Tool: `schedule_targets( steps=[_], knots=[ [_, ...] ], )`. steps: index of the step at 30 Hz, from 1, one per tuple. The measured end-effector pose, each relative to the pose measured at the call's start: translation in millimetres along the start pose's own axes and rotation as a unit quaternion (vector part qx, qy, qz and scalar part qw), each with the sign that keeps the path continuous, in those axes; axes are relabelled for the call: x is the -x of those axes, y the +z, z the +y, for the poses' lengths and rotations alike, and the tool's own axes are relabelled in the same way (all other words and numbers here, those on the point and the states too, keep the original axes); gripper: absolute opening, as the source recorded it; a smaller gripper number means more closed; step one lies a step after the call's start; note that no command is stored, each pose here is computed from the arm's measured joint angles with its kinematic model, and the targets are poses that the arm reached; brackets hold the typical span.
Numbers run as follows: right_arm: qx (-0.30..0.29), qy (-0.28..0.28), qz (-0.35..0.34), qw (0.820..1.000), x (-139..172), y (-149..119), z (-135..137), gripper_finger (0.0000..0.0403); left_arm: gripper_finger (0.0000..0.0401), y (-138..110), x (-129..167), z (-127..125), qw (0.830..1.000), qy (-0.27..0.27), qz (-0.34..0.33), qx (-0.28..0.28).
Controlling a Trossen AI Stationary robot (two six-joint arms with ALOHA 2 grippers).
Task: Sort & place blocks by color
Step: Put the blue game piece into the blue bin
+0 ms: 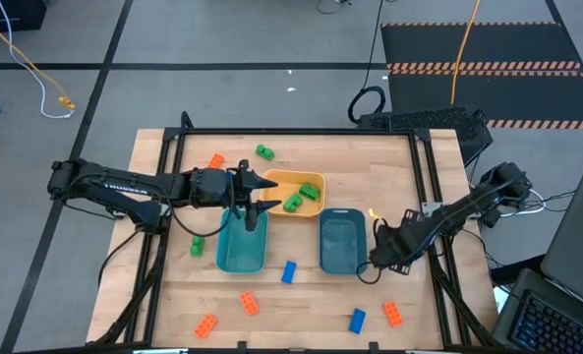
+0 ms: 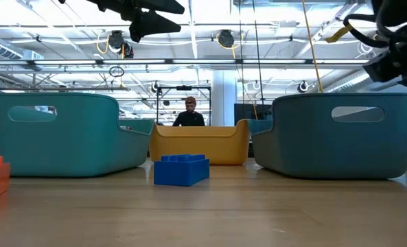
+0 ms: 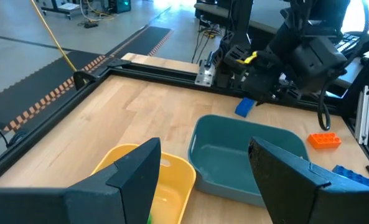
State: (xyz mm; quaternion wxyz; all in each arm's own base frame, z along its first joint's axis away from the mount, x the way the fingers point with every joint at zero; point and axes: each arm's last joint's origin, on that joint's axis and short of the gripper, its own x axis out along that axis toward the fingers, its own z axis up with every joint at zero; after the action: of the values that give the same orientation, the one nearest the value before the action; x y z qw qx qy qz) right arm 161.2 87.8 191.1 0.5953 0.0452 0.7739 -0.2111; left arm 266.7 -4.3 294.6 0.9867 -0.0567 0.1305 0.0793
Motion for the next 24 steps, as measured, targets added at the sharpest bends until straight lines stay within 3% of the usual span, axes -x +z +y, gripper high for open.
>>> schedule_targets(
  steps=[6, 15, 24],
  knots=[
    [-0.027, -0.004, -0.005, 1.0, -8.9, -6.3, 3.9, 0.0351, 0.0243, 0.5, 1.0, -0.8, 1.0, -0.014, 0.0, 0.001],
    [-0.067, 0.027, -0.03, 0.997, -28.5, -19.1, -6.2, 0.034, 0.0243, 3.0, 11.5, -5.4, 1.0, -0.025, 0.003, -0.003],
    [-0.102, 0.092, -0.038, 0.99, -52.0, -25.1, -12.2, 0.0339, 0.0243, 4.7, 15.9, -7.1, 0.999, -0.03, 0.0, -0.01]
  ],
)
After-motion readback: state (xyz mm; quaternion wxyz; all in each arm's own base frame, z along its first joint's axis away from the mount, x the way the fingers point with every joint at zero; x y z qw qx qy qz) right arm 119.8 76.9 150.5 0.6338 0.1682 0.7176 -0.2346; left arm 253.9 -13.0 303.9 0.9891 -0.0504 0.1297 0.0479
